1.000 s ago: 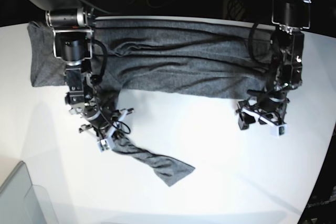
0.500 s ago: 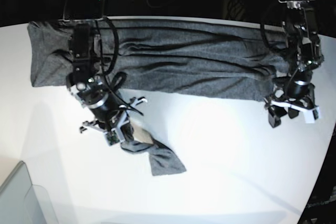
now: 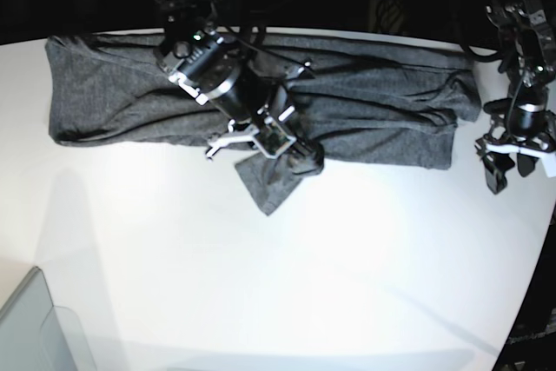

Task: Layout the t-shirt on the table in an organized manner, then fold the t-shirt properly
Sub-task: 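Lift the sleeve with the right gripper and lay it across the folded shirt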

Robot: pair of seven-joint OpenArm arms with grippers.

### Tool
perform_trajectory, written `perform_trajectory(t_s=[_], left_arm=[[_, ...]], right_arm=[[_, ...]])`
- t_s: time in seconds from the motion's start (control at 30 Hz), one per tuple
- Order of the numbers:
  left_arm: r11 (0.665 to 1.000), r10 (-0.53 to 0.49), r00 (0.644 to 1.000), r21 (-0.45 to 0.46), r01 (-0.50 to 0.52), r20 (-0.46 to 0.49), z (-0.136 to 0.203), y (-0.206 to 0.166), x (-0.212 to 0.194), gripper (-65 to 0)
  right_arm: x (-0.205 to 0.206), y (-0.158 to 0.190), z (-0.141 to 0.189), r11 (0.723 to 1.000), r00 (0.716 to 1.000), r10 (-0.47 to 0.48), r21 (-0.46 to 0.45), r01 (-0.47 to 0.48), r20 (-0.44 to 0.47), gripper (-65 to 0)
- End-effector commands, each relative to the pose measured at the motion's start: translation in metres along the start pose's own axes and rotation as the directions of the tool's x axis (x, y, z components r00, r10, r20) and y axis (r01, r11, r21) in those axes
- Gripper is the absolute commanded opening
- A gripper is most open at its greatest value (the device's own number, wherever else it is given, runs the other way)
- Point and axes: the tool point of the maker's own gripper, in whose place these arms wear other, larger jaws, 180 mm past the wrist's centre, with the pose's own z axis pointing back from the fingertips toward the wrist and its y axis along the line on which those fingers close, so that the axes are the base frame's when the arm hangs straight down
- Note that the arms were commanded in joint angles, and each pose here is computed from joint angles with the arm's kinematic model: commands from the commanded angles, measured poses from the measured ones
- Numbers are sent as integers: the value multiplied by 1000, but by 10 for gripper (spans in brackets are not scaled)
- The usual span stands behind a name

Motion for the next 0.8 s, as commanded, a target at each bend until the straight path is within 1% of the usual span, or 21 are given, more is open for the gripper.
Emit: perform_trajectory(t_s=[0.0, 0.23, 0.33, 0.43, 0.63, 0.7, 0.73, 0.77], left_arm=[[1000, -16, 997, -16, 17, 69, 2, -3, 23, -238], [1000, -17, 997, -13, 18, 78, 3, -2, 26, -238], [1000, -17, 997, -16, 18, 78, 2, -3, 26, -238], [1000, -15, 997, -16, 16, 78, 2, -3, 26, -238], [1000, -15, 997, -20, 16, 80, 1, -5, 27, -238], [999, -19, 998, -44, 22, 66, -1, -14, 21, -238], [998, -28, 998, -55, 31, 58, -2, -18, 20, -238], [997, -31, 998, -69, 35, 49, -3, -24, 16, -238]], right_arm=[[20, 2, 4, 1000, 997, -8, 0, 8, 76, -650], [1, 22, 13, 998, 998, -52, 30, 51, 29, -650], [-10, 24, 14, 998, 999, -42, 42, 42, -2, -650], [-16, 35, 15, 996, 999, -43, 72, 44, -19, -650], [-20, 61, 17, 988, 1000, -6, 154, 11, -31, -650], [-26, 66, 16, 985, 999, 1, 173, 6, -44, -650], [-28, 67, 15, 984, 999, 2, 178, 6, -48, -642], [-32, 69, 15, 983, 998, 0, 182, 11, -60, -616]])
